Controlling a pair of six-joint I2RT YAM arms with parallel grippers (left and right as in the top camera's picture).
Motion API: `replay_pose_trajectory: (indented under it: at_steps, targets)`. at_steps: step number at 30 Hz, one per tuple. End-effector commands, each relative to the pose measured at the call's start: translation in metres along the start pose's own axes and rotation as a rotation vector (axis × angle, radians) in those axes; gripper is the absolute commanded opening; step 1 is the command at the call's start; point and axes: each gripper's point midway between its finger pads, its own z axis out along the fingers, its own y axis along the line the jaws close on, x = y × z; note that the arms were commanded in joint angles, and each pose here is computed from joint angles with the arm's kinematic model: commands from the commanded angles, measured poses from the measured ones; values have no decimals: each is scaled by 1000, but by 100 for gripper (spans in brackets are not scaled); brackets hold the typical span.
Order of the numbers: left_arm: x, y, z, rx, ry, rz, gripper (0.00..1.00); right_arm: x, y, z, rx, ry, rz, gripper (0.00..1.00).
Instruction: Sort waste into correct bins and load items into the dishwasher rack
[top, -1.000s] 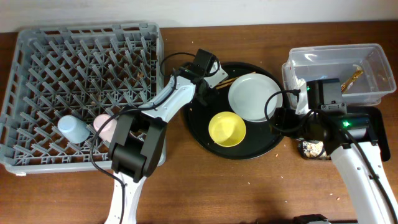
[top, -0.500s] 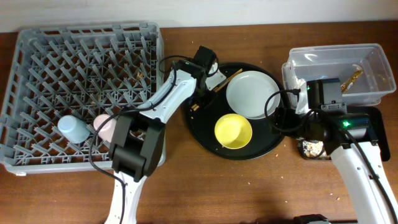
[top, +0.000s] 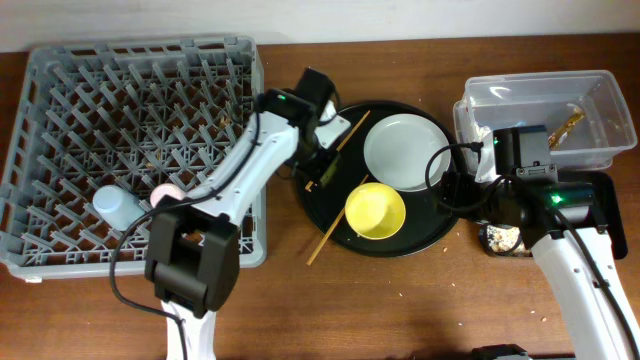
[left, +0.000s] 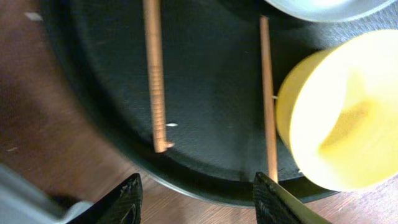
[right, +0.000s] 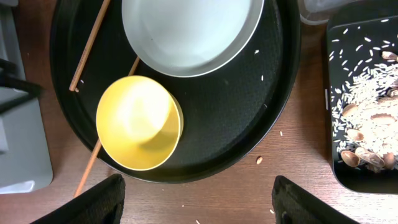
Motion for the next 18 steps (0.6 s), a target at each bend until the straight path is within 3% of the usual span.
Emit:
replay_pose_trajectory:
  at_steps: [1,6,9,11,14,16,18]
  targets:
    - [-3,-26,26,23,25,78,59,-1,-1,0,-3,-1,7,77]
    - [-28,12,103,-179,-10,103,59,-1,-1,0,-3,-1,7,77]
    - [-30,16,112,-191,-16,103,58,-1,-1,0,-4,-1,7,77]
    - [-27,13,113,-177,-4,102,33,-1,-1,0,-4,-1,7,77]
    - [-12,14,128,-170,50,100,17,-1,-1,0,-3,-2,7,77]
    - [-9,13,124,-168,66,75,0,-1,-1,0,-3,-2,7,77]
    - [-21,9,91,-156,48,-6,0,-1,-1,0,-3,-2,7,77]
